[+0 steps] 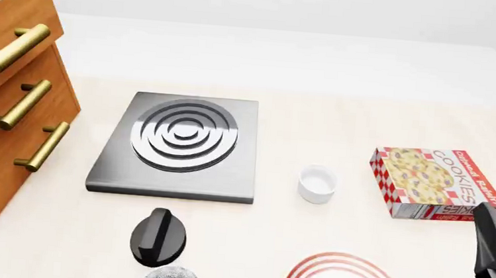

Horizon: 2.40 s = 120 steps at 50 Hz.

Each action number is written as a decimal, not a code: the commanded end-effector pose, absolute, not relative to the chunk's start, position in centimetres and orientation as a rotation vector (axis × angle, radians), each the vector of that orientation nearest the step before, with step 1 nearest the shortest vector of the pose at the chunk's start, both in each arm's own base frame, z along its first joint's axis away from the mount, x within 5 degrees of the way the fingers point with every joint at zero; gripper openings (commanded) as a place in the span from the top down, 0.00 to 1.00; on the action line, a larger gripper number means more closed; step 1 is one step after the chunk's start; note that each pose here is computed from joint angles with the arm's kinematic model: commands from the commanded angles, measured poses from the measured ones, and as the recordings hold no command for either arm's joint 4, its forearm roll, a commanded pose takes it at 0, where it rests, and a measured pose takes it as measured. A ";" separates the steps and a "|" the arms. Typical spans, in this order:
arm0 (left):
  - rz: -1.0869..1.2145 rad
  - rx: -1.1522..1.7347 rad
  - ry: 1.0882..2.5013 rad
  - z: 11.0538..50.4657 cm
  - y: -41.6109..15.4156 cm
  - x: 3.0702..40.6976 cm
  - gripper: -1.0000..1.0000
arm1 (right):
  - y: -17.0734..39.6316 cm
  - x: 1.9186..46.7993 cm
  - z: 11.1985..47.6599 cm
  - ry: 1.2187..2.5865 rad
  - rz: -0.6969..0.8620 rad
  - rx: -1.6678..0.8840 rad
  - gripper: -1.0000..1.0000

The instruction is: Pick the akita bowl on the wooden cabinet and place it on the plate.

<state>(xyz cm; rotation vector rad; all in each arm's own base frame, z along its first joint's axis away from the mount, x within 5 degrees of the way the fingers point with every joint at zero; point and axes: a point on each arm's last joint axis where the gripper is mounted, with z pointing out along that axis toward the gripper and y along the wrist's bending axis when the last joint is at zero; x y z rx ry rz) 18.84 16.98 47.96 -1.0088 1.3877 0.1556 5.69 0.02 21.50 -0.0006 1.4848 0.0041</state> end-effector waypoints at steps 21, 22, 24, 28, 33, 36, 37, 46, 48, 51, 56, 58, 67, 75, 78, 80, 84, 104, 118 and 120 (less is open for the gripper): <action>0.130 -1.004 1.439 46.1 17.9 21.3 0.00 | 0.0 5.7 21.5 1.485 0.004 -0.001 0.00; 0.130 -1.004 1.440 46.1 17.9 21.4 0.00 | 0.0 5.7 21.5 1.485 0.004 -0.001 0.00; 0.129 -1.003 1.444 45.9 18.0 21.5 0.00 | 0.0 5.7 21.5 1.485 0.004 -0.001 0.00; 0.127 -1.000 1.449 45.9 18.0 21.8 0.00 | 0.0 5.7 21.5 1.484 0.004 0.000 0.00; 0.121 -0.999 1.454 45.6 18.1 22.1 0.00 | 0.0 5.7 21.5 1.485 0.004 -0.001 0.00; 0.118 -1.001 1.458 45.4 18.1 22.3 0.00 | 0.0 5.7 21.5 1.485 0.004 -0.001 0.00; 0.115 -1.003 1.461 45.3 18.1 22.4 0.00 | 0.0 5.7 21.5 1.485 0.004 -0.001 0.00; 0.104 -1.003 1.478 44.6 18.1 22.9 0.00 | 0.0 5.7 21.5 1.485 0.004 0.000 0.00; 0.101 -1.006 1.479 44.5 18.2 23.0 0.00 | 0.0 5.7 21.5 1.485 0.004 0.000 0.00; 0.099 -1.010 1.481 44.3 18.2 23.1 0.00 | 0.0 5.7 21.5 1.485 0.004 -0.001 0.00; 0.098 -1.013 1.490 43.9 18.4 23.4 0.00 | 0.0 5.7 21.5 1.485 0.004 -0.001 0.00; 0.096 -1.013 1.493 43.7 18.4 23.5 0.00 | 0.0 5.7 21.5 1.485 0.004 -0.001 0.00; 0.091 -1.013 1.506 43.0 18.6 24.2 0.00 | 0.0 5.7 21.5 1.485 0.004 -0.001 0.00; 0.088 -1.008 1.515 42.8 18.6 24.6 0.00 | 0.0 5.7 21.5 1.485 0.004 -0.001 0.00; 0.086 -1.006 1.517 42.8 18.6 24.7 0.00 | 0.0 5.7 21.5 1.485 0.004 0.000 0.00; 0.085 -1.004 1.518 42.8 18.6 24.8 0.00 | 0.0 5.7 21.5 1.485 0.004 -0.001 0.00; 0.083 -1.003 1.521 42.7 18.6 24.9 0.00 | 0.0 5.7 21.5 1.485 0.004 -0.001 0.00; 0.076 -1.012 1.535 41.8 19.1 25.7 0.00 | 0.0 5.7 21.5 1.485 0.004 -0.001 0.00; 0.068 -1.024 1.555 40.6 19.3 26.4 0.00 | 0.0 5.7 21.5 1.485 0.004 -0.001 0.00; 0.067 -1.024 1.561 40.3 19.4 26.6 0.00 | 0.0 5.7 21.5 1.485 0.004 -0.001 0.00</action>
